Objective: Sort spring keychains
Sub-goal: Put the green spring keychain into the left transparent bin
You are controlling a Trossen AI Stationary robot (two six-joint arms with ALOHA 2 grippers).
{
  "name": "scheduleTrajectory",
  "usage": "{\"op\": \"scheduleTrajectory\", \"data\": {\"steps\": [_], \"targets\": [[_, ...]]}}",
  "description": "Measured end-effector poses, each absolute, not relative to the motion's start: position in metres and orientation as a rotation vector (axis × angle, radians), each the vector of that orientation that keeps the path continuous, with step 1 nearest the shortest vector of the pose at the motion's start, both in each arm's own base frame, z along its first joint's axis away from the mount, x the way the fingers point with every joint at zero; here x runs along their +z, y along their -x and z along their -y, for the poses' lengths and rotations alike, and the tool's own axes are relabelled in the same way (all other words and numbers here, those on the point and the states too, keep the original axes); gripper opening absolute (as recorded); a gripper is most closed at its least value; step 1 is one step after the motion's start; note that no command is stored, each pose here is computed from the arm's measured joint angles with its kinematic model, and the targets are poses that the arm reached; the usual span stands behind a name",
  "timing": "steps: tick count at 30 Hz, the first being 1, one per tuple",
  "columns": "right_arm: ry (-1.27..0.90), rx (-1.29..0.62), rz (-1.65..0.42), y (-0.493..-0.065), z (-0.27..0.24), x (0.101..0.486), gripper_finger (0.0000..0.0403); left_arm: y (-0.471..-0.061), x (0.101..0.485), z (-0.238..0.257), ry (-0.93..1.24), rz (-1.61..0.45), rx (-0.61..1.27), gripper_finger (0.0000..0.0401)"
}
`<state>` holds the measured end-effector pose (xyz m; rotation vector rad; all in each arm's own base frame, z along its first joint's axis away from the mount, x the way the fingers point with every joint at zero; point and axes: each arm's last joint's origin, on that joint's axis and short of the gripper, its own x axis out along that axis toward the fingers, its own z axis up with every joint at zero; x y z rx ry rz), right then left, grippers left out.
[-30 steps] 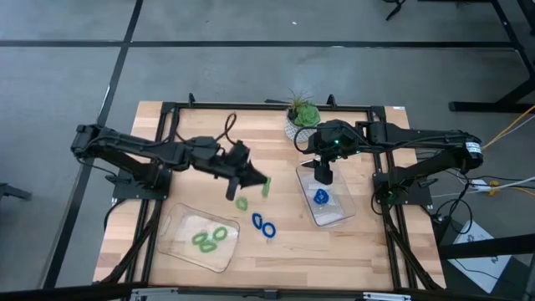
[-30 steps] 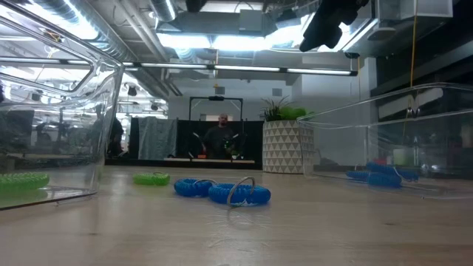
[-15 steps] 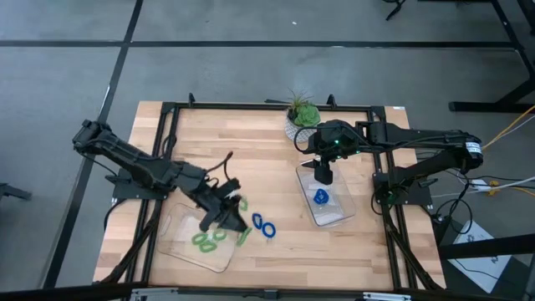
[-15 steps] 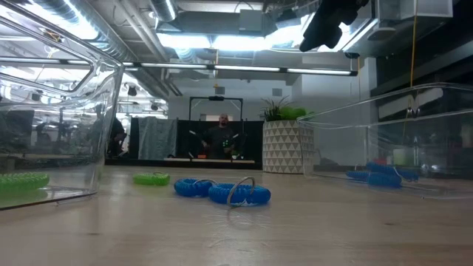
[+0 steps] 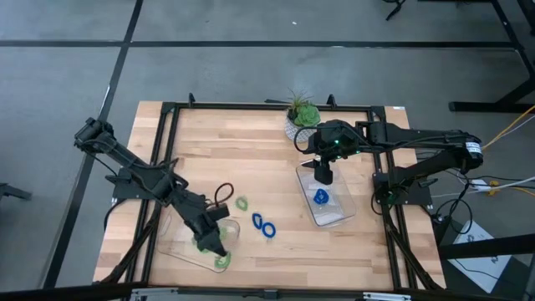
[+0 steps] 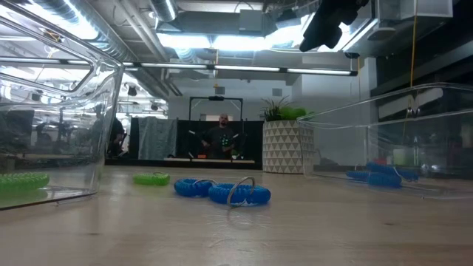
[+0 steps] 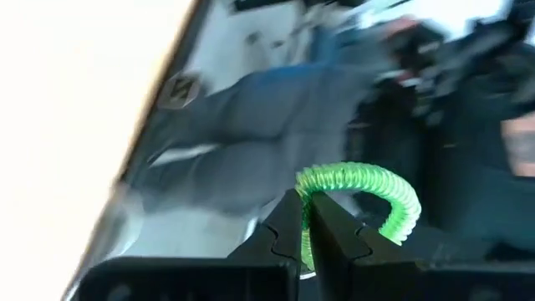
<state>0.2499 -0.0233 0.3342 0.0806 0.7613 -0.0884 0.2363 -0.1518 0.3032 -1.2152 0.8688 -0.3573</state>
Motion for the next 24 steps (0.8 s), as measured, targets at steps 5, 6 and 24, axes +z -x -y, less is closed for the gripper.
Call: {"op": "scheduleTrajectory", "data": {"steps": [5,6,24], "targets": [[-0.054,-0.078,-0.763,-0.25,0.023,0.334,0.0205,-0.225,0.287,0.152,1.206,-1.09,-0.241,0.0008],[-0.053,-0.077,-0.762,-0.25,0.023,0.334,0.0205,-0.222,0.284,0.152,1.198,-1.132,-0.226,0.0008],[-0.055,-0.079,-0.762,-0.25,0.023,0.334,0.0205,-0.19,0.255,0.136,1.104,-1.484,0.244,0.0016]]}}
